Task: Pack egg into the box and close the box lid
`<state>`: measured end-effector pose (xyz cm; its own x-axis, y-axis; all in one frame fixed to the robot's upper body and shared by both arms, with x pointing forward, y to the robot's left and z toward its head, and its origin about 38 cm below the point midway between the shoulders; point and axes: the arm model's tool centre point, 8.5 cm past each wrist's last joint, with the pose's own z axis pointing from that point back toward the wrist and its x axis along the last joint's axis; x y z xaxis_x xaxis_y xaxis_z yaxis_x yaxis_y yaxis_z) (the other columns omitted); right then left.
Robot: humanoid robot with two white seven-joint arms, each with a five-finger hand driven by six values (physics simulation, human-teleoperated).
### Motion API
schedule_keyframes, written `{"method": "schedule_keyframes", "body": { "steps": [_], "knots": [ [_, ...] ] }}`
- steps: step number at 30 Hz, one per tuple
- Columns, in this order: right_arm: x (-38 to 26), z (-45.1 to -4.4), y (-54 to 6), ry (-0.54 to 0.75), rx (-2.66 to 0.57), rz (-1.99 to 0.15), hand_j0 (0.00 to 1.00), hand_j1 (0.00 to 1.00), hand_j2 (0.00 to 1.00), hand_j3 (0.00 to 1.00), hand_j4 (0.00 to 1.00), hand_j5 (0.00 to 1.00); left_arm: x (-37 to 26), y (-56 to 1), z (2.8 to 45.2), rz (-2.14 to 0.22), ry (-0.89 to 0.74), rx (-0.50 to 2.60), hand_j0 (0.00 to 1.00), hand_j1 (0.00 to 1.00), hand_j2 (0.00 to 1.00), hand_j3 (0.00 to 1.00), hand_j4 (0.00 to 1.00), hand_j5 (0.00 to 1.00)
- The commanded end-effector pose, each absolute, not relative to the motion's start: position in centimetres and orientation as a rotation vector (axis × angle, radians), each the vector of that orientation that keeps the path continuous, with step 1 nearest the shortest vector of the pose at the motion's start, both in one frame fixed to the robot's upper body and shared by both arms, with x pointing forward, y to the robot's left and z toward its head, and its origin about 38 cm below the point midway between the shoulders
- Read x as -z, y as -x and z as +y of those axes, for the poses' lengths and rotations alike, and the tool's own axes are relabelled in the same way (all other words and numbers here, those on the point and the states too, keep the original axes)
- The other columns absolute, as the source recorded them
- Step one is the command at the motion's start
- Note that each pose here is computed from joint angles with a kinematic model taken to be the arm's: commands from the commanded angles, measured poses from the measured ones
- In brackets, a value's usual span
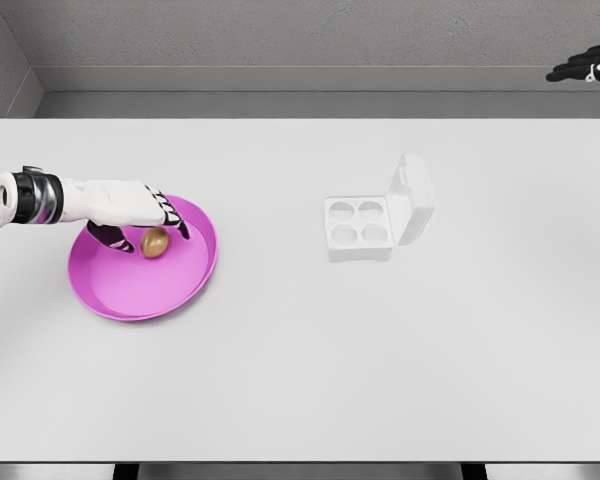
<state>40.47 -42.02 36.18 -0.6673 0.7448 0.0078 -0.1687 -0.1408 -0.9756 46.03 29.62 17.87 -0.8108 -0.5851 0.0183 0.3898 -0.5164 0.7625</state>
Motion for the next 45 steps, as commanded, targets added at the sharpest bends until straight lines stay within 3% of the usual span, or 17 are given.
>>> {"method": "schedule_keyframes", "body": {
  "steps": [1,16,19,21,25,34,38,45],
  "knots": [
    [-36.2,-42.1,-40.5,0.661,-1.864,-1.503,1.00,1.00,1.00,1.00,1.00,1.00,-17.9,-46.1,29.7,-1.077,-0.327,2.305,0.77,0.77,0.77,0.77,0.77,0.77],
    [-36.1,-42.0,-40.5,0.660,-1.865,-1.502,1.00,1.00,1.00,1.00,1.00,1.00,-17.5,-46.1,29.7,-1.062,-0.330,2.309,0.74,0.74,0.74,0.74,0.74,0.74],
    [-34.8,-40.9,-40.6,0.610,-1.906,-1.484,1.00,1.00,1.00,1.00,1.00,1.00,-17.5,-46.1,29.8,-1.060,-0.331,2.308,0.73,0.73,0.73,0.73,0.73,0.73],
    [-33.1,-37.7,-39.9,0.522,-2.009,-1.484,1.00,1.00,1.00,1.00,1.00,1.00,-17.5,-46.1,29.7,-1.061,-0.329,2.310,0.71,0.71,0.71,0.71,0.71,0.71],
    [-32.3,-36.7,-40.3,0.487,-1.995,-1.522,1.00,1.00,1.00,1.00,1.00,1.00,-17.3,-46.0,29.7,-1.059,-0.324,2.312,0.70,0.70,0.70,0.70,0.70,0.70],
    [-31.6,-38.0,-41.3,0.506,-1.946,-1.497,1.00,1.00,1.00,1.00,1.00,1.00,-17.3,-46.0,29.7,-1.056,-0.324,2.313,0.70,0.70,0.70,0.70,0.70,0.70],
    [-30.7,-35.3,-42.2,0.471,-1.940,-1.574,1.00,1.00,1.00,1.00,1.00,1.00,-17.2,-46.0,29.7,-1.056,-0.322,2.314,0.55,0.55,0.55,0.55,0.55,0.55],
    [-29.7,-33.9,-42.5,0.427,-1.927,-1.612,1.00,1.00,1.00,1.00,1.00,1.00,-16.9,-45.8,29.5,-1.056,-0.312,2.316,0.44,0.44,0.44,0.44,0.44,0.44]
  ]
}}
